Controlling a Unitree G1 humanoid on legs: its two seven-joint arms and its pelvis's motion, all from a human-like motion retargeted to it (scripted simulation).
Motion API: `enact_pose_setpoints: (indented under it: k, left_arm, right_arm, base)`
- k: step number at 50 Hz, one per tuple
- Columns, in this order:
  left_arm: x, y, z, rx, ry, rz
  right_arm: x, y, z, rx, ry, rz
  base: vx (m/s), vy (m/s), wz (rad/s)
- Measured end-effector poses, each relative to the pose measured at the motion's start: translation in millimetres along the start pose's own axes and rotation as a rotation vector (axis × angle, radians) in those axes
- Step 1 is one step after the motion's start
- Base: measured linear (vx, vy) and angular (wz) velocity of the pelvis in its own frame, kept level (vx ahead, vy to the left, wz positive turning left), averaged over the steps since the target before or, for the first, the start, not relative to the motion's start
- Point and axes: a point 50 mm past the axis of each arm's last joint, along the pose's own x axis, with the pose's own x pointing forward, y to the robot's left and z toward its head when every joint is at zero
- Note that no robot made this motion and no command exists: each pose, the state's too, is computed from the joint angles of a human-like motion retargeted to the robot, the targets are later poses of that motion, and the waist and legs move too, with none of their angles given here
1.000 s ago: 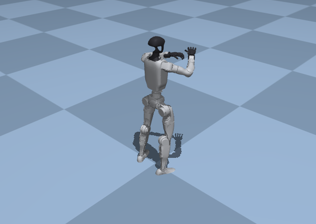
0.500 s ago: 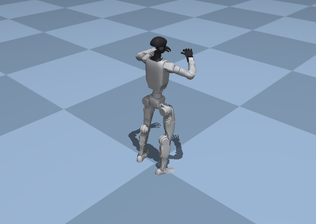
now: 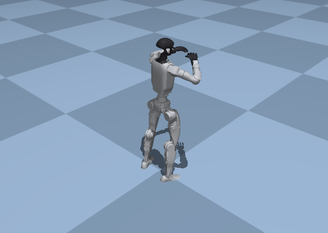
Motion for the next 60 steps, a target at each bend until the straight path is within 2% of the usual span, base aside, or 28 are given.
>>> enact_pose_setpoints:
  k: [9,16,22,30,35,40,45,51,55,60]
  left_arm:
    - [-36.1,-6.9,120.8,0.014,-0.600,0.042]
    - [-55.4,-10.5,165.9,-0.071,-0.798,0.070]
    - [-29.4,-4.4,168.4,-0.073,-0.708,0.089]
    - [36.2,0.0,140.0,-0.008,-0.361,-0.002]
    - [61.6,2.0,121.1,0.041,-0.202,0.002]
    - [64.6,2.7,124.7,0.045,-0.229,0.062]
    - [51.0,4.5,155.3,-0.097,-0.380,0.105]
    - [12.5,-4.4,206.2,-0.282,-0.625,0.067]
    - [-18.0,-10.2,236.8,-0.314,-0.814,0.010]
    - [-44.0,-17.7,259.1,-0.314,-0.980,-0.070]
  right_arm:
    - [9.1,11.1,-117.1,-0.172,0.525,-0.018]
    - [9.1,19.0,-143.4,-0.215,0.669,-0.031]
    - [20.6,32.3,-112.8,-0.207,0.506,0.001]
    - [22.7,44.2,-17.4,0.011,0.109,0.151]
    - [13.7,34.1,30.2,0.088,-0.104,0.097]
    - [6.8,21.1,38.9,0.081,-0.161,-0.005]
    - [10.0,16.4,-7.4,-0.007,0.054,-0.012]
    - [10.8,29.0,-101.1,-0.073,0.520,0.039]
    - [0.4,42.4,-148.4,-0.084,0.790,0.083]
    - [-18.5,48.0,-169.1,-0.108,0.906,0.133]
  base:
    - [0.00,0.00,0.00]
    - [0.00,0.00,0.00]
    - [0.00,0.00,0.00]
    - [0.00,0.00,0.00]
    - [-0.01,0.00,-0.07]
    - [-0.01,0.00,-0.07]
    - [0.00,0.00,0.00]
    - [0.00,0.00,0.00]
    - [0.00,-0.01,0.22]
    - [0.00,-0.01,0.18]
